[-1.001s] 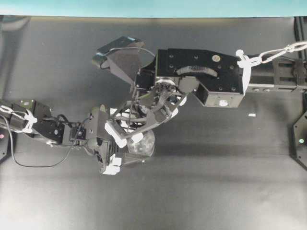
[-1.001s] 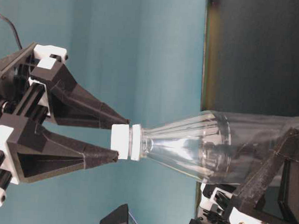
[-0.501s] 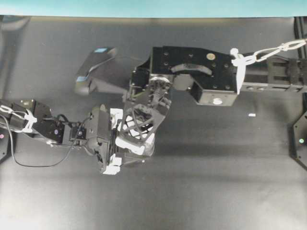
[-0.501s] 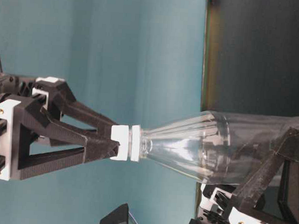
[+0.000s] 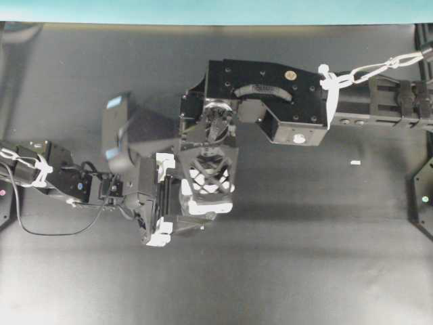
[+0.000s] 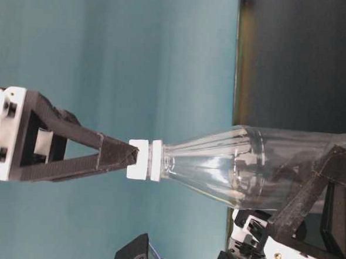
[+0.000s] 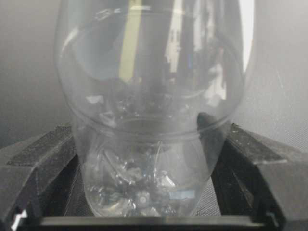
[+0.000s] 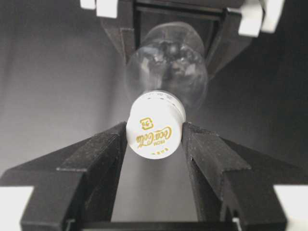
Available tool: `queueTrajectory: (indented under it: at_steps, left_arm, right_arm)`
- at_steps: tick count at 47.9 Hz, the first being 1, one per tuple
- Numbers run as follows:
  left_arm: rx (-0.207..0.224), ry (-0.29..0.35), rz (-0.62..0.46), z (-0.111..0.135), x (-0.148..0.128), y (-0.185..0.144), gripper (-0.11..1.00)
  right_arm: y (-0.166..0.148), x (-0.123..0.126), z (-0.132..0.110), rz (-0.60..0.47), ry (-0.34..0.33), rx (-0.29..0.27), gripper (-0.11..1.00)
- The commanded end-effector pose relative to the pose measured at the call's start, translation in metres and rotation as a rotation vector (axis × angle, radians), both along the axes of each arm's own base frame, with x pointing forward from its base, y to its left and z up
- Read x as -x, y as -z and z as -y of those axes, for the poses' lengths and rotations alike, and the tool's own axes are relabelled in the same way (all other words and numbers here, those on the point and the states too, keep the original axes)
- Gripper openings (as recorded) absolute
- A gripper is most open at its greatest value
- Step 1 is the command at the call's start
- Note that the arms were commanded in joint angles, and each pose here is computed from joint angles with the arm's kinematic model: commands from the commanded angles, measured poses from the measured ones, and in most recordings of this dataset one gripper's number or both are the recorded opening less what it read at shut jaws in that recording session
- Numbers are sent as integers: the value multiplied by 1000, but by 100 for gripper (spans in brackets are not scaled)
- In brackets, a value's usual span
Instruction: Open the bottle cap by holding the bottle with the left arm and twisting the cap with the right arm.
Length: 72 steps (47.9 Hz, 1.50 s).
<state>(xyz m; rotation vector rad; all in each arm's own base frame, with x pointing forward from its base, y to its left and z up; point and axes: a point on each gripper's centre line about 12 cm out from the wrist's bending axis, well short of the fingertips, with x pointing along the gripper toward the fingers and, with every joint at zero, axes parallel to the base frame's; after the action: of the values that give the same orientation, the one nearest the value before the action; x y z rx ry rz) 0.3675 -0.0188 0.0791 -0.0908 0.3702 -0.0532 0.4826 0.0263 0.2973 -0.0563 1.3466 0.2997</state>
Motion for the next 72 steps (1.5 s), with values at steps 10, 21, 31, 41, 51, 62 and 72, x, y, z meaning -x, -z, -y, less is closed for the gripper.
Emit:
queueTrajectory:
  at_steps: [10,21,31,41,51,62,72]
  left_arm:
    - [0,9,-19,3,2,4,84]
    - [0,9,-20,3,2,4,84]
    - [0,9,-22,3,2,4,84]
    - [1,9,-25,3,2,4,84]
    - [-1,10,-34,3,2,4,84]
    - [0,11,-34,4,2,4,84]
    - [0,13,-37,5,3,5,84]
  right_arm:
    - [-6,-5,-3,111,-274,63,38]
    - [-3,-5,-3,132,-404,92,38]
    - [-3,-5,-3,129,-400,92,38]
    - [-3,-7,-3,142,-356,92,38]
    - [2,-3,-2,120,-278,81,38]
    - [1,3,-11,136,-265,78,66]
    - [-21,6,-11,201,-138,52,76]
